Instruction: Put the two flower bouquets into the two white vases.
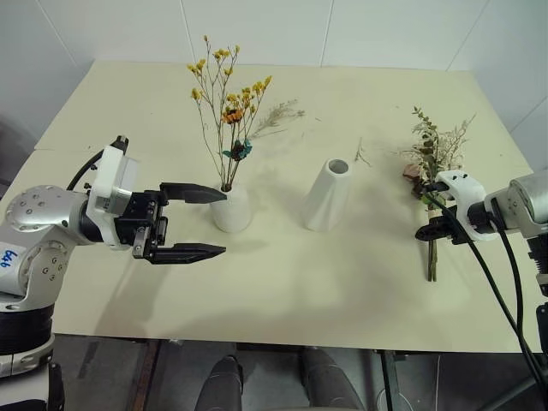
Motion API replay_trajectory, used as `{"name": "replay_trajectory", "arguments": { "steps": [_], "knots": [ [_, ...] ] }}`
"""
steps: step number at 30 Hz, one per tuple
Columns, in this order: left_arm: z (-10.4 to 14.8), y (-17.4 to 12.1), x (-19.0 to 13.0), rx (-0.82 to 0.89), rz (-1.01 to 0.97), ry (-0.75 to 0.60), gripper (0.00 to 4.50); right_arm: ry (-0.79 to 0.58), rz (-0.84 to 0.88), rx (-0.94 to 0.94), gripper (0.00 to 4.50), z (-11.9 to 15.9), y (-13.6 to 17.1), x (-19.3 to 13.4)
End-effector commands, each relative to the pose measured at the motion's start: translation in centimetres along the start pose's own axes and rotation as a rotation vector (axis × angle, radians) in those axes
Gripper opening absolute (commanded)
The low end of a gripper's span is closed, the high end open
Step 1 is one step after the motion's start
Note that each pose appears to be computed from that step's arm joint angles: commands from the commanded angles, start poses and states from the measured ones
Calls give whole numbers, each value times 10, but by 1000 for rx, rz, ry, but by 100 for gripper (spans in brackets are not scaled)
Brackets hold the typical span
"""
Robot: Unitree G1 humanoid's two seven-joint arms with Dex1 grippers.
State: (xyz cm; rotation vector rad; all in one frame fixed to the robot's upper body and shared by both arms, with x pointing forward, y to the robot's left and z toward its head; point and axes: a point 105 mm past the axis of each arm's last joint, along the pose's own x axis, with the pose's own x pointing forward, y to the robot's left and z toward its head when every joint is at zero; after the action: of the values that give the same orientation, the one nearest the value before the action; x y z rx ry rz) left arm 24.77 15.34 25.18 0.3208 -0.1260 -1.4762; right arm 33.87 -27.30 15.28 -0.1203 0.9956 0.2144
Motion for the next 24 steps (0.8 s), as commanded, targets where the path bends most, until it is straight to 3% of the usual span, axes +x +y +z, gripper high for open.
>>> {"name": "replay_trajectory", "arguments": {
  "steps": [1,3,6,10,14,18,21,24],
  "knots": [
    [5,2,-2,28,-7,3,421,2,45,4,50,-3,8,5],
    [5,4,-1,31,-11,4,421,-21,42,16,2,-2,5,5],
    [4,6,-2,34,-12,4,421,-143,35,41,2,15,0,0],
    [2,11,-4,32,-7,6,421,-593,45,-111,2,72,4,-33],
    [0,20,-8,28,19,1,421,-1057,129,-101,2,115,26,-86],
    [0,30,-8,20,31,-5,421,-1268,183,-181,2,127,60,-108],
    [-5,34,-7,5,37,-5,421,-1489,335,-261,2,131,96,-137],
    [-7,36,-6,-3,40,-9,421,-1541,394,-279,2,131,112,-141]
  ]
}}
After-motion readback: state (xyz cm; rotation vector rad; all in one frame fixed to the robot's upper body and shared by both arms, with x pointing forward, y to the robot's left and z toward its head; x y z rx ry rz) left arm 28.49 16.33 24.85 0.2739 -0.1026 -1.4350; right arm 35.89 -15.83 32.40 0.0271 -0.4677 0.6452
